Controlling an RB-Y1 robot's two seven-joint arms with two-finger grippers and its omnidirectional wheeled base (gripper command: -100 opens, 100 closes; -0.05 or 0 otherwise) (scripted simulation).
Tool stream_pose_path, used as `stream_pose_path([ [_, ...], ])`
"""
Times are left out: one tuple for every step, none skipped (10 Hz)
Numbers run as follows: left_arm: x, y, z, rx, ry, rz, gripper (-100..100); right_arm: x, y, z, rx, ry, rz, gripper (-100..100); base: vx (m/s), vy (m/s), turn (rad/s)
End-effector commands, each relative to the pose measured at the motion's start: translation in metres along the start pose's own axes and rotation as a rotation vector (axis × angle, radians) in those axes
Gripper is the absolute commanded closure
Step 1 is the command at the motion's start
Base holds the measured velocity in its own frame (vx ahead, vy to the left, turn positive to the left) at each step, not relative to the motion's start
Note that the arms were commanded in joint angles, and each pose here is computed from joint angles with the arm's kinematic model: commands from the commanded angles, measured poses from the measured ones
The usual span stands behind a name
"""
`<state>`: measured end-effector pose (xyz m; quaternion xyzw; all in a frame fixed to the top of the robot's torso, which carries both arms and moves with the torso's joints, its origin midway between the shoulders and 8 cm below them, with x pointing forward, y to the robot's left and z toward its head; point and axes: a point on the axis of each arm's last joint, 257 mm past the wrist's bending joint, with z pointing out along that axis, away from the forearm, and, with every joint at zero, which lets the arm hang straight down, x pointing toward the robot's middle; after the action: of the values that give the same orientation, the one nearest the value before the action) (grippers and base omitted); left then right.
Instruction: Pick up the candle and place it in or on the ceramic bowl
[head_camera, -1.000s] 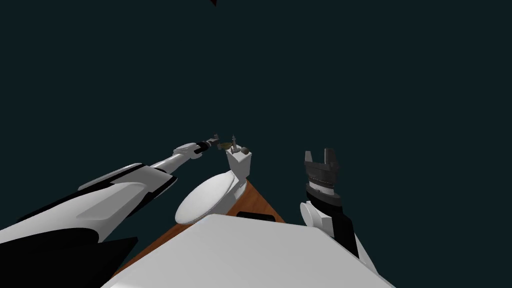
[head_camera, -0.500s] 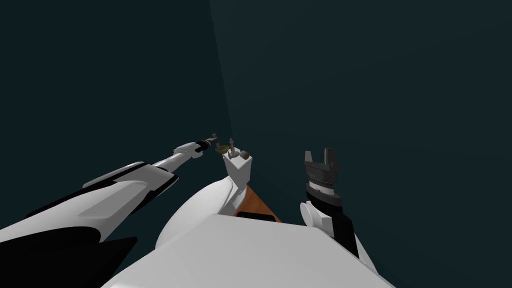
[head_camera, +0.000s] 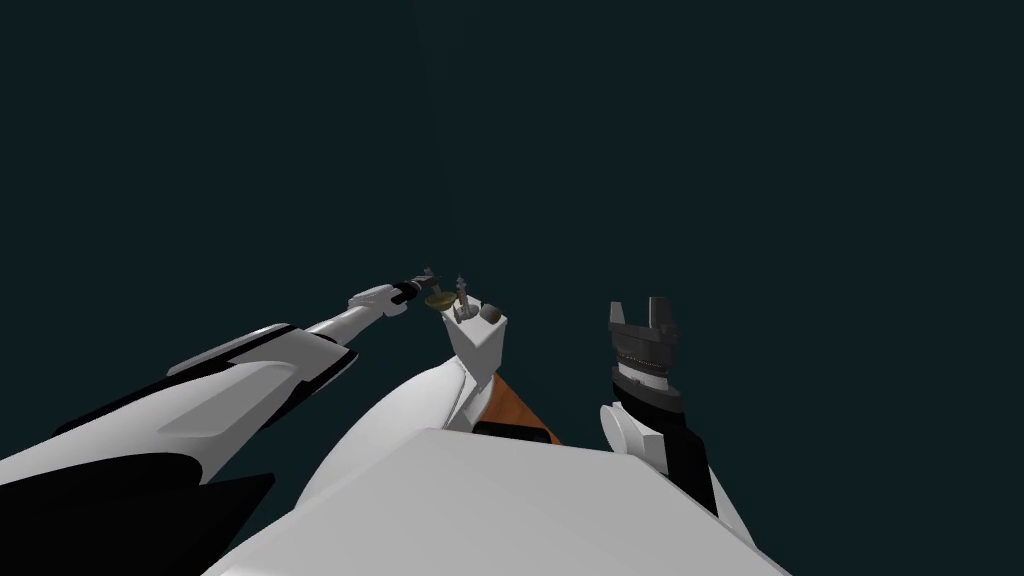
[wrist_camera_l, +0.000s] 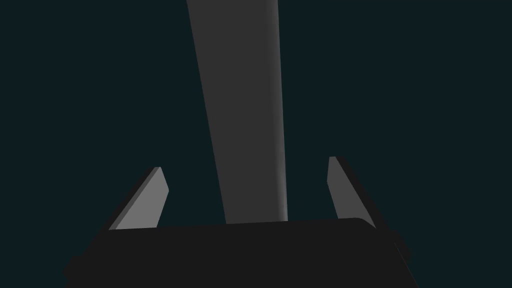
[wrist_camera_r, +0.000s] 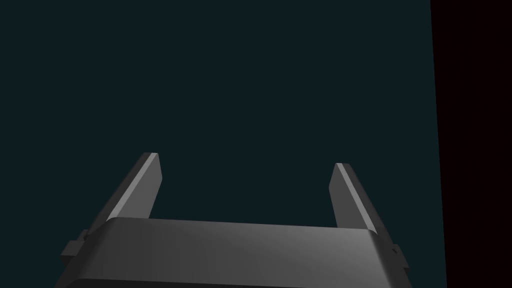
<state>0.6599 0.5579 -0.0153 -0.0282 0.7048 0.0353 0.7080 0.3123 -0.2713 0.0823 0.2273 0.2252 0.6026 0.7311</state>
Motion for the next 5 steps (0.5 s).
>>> stream_pose_path([
  [0.0, 0.0, 0.0, 0.0, 0.0, 0.0, -100, 0.0, 0.0, 0.0, 0.0, 0.0, 0.0, 0, 0.0, 0.0, 0.0],
  [0.0, 0.0, 0.0, 0.0, 0.0, 0.0, -100, 0.0, 0.0, 0.0, 0.0, 0.0, 0.0, 0, 0.0, 0.0, 0.0],
  [0.0, 0.0, 0.0, 0.0, 0.0, 0.0, -100, 0.0, 0.0, 0.0, 0.0, 0.0, 0.0, 0, 0.0, 0.0, 0.0],
  [0.0, 0.0, 0.0, 0.0, 0.0, 0.0, 0, 0.0, 0.0, 0.0, 0.0, 0.0, 0.0, 0, 0.0, 0.0, 0.0],
  [-0.016, 0.035, -0.014, -0.068, -0.019, -0.02, -100, 0.0, 0.0, 0.0, 0.0, 0.0, 0.0, 0, -0.013, 0.034, -0.299],
])
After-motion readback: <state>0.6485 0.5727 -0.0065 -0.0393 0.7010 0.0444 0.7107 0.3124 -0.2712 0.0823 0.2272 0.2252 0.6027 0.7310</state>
